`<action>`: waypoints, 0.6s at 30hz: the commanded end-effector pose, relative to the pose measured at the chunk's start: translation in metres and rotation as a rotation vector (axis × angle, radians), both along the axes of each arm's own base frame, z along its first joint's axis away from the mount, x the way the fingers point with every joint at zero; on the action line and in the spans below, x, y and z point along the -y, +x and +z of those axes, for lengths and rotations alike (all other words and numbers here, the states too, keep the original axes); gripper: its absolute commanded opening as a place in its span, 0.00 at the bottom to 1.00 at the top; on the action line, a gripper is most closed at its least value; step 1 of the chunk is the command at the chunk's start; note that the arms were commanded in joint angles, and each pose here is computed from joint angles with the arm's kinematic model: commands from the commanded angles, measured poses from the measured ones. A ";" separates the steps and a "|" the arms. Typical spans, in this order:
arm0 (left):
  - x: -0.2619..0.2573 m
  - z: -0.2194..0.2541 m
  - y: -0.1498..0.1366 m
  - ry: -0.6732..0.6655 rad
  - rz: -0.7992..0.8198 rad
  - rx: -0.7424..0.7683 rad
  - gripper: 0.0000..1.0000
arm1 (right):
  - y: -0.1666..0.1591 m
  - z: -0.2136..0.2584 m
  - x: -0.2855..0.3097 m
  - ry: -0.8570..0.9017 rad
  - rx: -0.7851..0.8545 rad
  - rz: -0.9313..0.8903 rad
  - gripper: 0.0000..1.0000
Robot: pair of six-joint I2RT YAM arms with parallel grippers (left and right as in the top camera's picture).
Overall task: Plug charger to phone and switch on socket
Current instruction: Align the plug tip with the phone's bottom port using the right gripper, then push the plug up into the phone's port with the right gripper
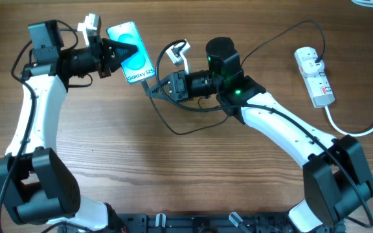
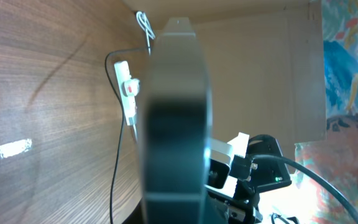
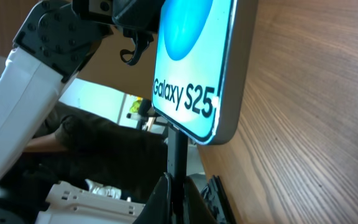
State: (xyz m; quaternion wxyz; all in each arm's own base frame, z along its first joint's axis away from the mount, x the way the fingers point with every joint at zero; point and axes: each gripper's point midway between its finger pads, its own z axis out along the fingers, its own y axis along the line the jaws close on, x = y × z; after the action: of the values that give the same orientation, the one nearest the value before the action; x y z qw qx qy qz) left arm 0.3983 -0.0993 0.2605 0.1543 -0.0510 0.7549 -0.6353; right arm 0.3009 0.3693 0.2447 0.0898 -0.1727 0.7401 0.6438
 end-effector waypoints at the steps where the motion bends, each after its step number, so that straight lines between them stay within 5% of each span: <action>1: 0.020 0.019 -0.023 -0.087 -0.124 0.048 0.04 | 0.027 0.016 0.006 0.005 0.056 -0.135 0.04; 18: 0.042 0.026 -0.037 -0.135 -0.217 0.049 0.04 | 0.037 0.022 0.011 0.024 0.072 -0.168 0.04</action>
State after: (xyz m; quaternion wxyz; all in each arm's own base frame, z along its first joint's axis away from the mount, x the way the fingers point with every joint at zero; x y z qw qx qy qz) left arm 0.3935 -0.1088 0.2647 0.1575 -0.0222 0.7528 -0.6388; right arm 0.2965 0.3675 0.2464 0.0627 -0.1605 0.7361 0.6546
